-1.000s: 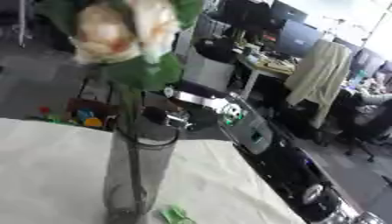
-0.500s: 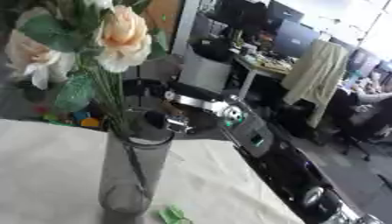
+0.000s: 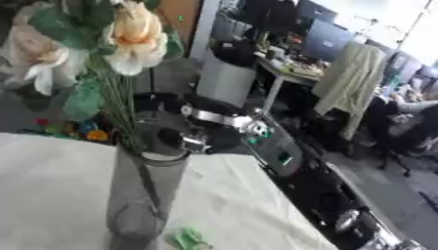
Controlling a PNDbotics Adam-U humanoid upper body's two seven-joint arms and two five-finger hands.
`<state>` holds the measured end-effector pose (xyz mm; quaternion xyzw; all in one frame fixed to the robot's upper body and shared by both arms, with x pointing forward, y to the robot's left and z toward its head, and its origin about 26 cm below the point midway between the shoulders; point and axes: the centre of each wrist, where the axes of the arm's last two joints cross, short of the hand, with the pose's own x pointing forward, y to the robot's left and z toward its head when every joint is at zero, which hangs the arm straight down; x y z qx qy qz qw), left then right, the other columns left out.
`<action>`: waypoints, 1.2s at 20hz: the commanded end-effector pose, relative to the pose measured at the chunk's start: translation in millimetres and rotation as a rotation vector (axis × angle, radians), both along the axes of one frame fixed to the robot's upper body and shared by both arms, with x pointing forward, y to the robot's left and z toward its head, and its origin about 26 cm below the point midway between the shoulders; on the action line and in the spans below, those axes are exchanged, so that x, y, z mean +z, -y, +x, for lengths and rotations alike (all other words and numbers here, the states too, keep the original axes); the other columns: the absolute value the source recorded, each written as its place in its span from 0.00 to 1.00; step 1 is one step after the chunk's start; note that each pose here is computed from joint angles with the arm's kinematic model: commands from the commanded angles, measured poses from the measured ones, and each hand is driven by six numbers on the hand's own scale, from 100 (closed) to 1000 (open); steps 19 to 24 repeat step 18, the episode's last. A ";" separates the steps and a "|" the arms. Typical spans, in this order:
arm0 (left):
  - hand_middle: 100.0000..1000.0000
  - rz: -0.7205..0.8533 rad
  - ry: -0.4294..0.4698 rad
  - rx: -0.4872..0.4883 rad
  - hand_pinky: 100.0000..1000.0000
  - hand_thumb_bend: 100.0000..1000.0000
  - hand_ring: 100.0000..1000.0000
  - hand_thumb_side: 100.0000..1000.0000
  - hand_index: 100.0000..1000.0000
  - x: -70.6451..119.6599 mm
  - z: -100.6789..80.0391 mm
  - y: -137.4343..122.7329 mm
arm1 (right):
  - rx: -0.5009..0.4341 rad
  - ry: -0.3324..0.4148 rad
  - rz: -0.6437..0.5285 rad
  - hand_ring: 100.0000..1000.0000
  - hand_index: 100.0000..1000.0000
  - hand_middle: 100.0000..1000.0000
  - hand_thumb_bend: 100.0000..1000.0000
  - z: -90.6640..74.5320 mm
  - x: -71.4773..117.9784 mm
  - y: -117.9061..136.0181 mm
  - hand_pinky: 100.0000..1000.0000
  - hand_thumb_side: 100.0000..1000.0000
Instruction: Arrange flowers into the vase.
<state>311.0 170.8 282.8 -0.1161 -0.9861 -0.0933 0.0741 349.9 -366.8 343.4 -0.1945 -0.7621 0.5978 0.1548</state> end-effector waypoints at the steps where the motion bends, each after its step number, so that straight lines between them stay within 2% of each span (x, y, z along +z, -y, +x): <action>1: 0.83 0.009 0.023 0.002 0.80 0.00 0.83 0.99 0.89 5.0 -2.8 -1.4 | 0.159 0.112 -0.440 1.00 1.00 1.00 0.11 -6.9 14.2 6.3 1.00 1.00; 7: 0.83 0.010 0.020 0.005 0.80 0.00 0.83 0.98 0.89 4.1 -2.6 -2.1 | 0.175 0.124 -0.401 1.00 1.00 1.00 0.09 -12.3 20.4 5.7 1.00 1.00; 18: 0.83 0.005 0.018 0.016 0.80 0.00 0.83 0.98 0.89 2.5 -2.2 -4.7 | 0.207 0.129 -0.266 1.00 1.00 1.00 0.08 -39.8 44.8 4.2 1.00 1.00; 24: 0.83 0.005 0.018 0.016 0.80 0.00 0.83 0.98 0.89 2.5 -2.2 -4.7 | 0.207 0.129 -0.266 1.00 1.00 1.00 0.08 -39.8 44.8 4.2 1.00 1.00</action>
